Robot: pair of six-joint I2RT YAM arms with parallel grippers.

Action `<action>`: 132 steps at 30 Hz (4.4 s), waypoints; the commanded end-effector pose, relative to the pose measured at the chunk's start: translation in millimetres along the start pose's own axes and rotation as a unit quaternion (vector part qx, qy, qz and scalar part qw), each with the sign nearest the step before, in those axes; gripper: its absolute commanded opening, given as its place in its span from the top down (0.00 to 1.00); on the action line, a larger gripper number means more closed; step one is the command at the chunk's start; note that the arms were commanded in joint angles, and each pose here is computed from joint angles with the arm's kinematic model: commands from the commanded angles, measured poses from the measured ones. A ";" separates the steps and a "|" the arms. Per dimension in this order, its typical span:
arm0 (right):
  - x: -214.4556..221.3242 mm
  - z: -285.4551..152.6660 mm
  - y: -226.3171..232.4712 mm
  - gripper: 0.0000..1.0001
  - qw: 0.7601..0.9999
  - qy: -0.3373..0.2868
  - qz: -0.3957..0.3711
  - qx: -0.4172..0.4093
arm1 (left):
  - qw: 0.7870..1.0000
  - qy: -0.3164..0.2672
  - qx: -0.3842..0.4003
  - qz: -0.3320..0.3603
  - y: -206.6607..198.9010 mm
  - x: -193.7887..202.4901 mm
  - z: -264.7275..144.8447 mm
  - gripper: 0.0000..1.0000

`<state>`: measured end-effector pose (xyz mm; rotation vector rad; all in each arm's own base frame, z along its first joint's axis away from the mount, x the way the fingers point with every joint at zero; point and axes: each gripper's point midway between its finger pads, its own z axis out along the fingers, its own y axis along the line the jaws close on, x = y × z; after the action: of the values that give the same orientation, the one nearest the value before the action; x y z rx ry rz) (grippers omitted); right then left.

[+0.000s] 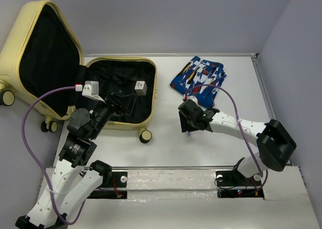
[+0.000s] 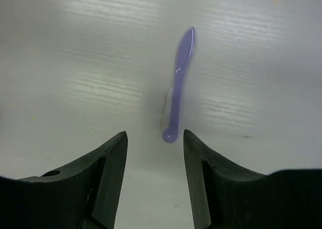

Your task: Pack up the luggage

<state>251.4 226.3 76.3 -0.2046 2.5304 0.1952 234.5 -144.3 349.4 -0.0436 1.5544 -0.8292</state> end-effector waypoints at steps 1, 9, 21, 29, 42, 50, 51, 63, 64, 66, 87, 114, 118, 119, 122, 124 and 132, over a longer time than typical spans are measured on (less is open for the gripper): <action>18.3 16.2 -8.6 0.44 0.999 0.016 0.001 0.032 | 0.999 -0.010 0.027 0.015 -9.9 -7.5 2.1 0.09; 55.9 64.9 -11.0 0.82 0.996 0.070 -0.023 0.050 | 1.000 -0.009 0.014 0.016 -4.8 -6.3 3.9 0.09; -28.5 -12.8 11.4 0.93 0.996 -0.083 0.008 -0.044 | 1.000 -0.013 0.017 0.017 -6.1 -8.4 2.3 0.10; -136.5 -97.3 104.8 0.93 0.956 -0.176 -0.010 -0.233 | 1.000 -0.022 0.017 0.013 -3.8 -12.2 2.0 0.10; -197.2 -21.8 14.1 0.10 0.964 -0.189 0.127 -0.135 | 0.999 -0.023 0.022 0.014 -4.3 -12.9 1.1 0.10; -135.2 14.5 -153.9 0.00 0.950 -0.168 0.265 0.019 | 0.998 0.020 0.067 0.001 -14.8 7.2 11.8 0.10; -125.7 28.5 -157.3 0.00 0.952 -0.146 0.267 0.024 | 0.997 0.024 0.068 -0.003 -14.7 9.1 13.4 0.10; -80.8 85.1 -176.1 0.93 0.940 -0.101 0.323 0.042 | 0.984 0.129 0.118 -0.040 -44.8 59.4 37.2 0.10; -78.1 78.9 -175.9 0.93 0.938 -0.112 0.326 0.039 | 0.982 0.140 0.118 -0.041 -50.0 67.7 40.5 0.10; -54.5 59.3 -179.3 0.93 0.932 -0.126 0.335 0.049 | 0.977 0.176 0.110 -0.039 -65.6 97.0 53.5 0.10; -39.8 -54.3 -173.5 0.07 0.911 -0.222 0.346 0.022 | 0.944 0.278 -0.166 -0.068 6.1 303.9 190.6 0.04; -97.7 98.7 -236.7 0.23 0.888 -0.100 0.446 -0.061 | 0.927 0.306 -0.174 -0.131 51.6 367.5 232.8 0.33; -98.4 115.4 -217.6 0.32 0.866 -0.073 0.478 -0.128 | 0.928 0.306 -0.160 -0.141 48.7 367.4 234.9 0.57; -104.2 115.1 -219.9 0.38 0.864 -0.089 0.478 -0.129 | 0.928 0.306 -0.157 -0.142 47.8 366.6 235.8 0.61; -111.7 114.1 -209.4 0.66 0.852 -0.085 0.489 -0.168 | 0.930 0.307 -0.142 -0.144 43.4 363.9 239.0 0.78; -124.7 106.5 -202.9 0.89 0.845 -0.122 0.477 -0.208 | 0.929 0.316 -0.123 -0.149 35.9 364.6 239.1 0.93; -166.7 36.4 -181.2 0.93 0.832 -0.213 0.424 -0.290 | 0.952 0.268 -0.036 -0.146 -18.7 290.5 243.4 0.94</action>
<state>453.4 31.8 50.3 0.9428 1.9713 0.9716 394.9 -392.4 39.9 -0.2363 2.3004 -0.8837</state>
